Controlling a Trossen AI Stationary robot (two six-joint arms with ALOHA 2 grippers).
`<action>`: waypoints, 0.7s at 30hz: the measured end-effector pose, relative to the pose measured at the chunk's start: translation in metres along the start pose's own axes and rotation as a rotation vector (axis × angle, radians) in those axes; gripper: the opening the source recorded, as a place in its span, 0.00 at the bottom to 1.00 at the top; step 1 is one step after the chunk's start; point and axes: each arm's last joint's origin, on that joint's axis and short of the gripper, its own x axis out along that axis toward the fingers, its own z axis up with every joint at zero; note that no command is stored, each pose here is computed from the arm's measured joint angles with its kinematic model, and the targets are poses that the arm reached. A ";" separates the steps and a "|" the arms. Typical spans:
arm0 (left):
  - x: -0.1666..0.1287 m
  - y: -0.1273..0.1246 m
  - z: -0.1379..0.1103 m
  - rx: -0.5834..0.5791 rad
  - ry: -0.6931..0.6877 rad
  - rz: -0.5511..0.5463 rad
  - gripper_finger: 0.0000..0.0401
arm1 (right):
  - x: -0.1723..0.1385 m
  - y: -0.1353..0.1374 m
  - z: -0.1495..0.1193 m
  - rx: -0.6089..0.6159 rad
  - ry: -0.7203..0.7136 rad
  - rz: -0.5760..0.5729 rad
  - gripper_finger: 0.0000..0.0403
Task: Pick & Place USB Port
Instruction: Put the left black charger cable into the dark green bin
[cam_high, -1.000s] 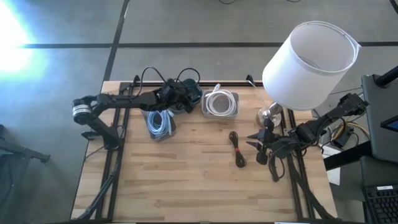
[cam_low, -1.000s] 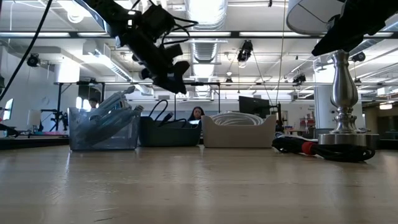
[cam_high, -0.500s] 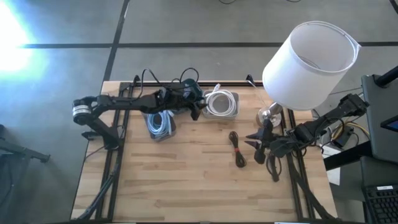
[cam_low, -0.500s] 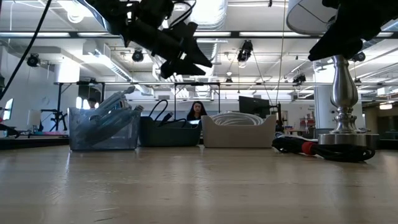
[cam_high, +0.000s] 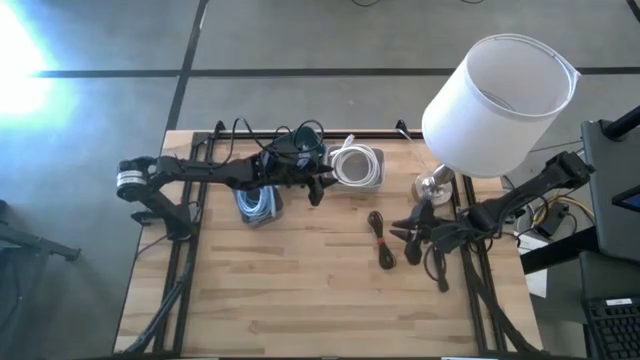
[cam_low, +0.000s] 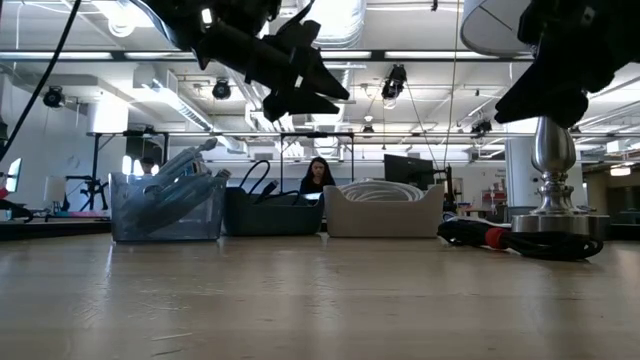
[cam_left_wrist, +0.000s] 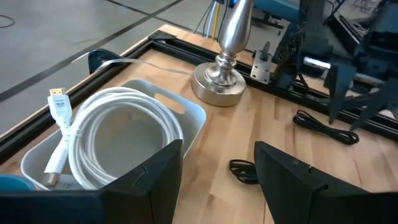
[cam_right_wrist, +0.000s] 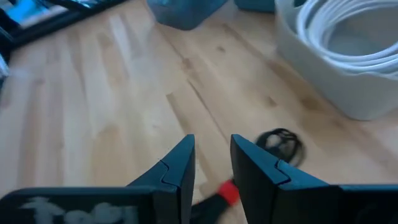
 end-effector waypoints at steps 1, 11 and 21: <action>0.000 0.000 0.000 0.000 0.000 0.000 0.50 | 0.003 0.000 -0.003 0.011 -0.009 0.014 0.25; 0.000 0.000 0.002 0.004 -0.017 -0.002 0.50 | 0.041 -0.005 -0.028 0.042 0.041 -0.016 0.25; 0.000 0.000 0.002 0.006 -0.019 -0.002 0.50 | 0.077 -0.004 -0.022 0.099 0.173 -0.200 0.26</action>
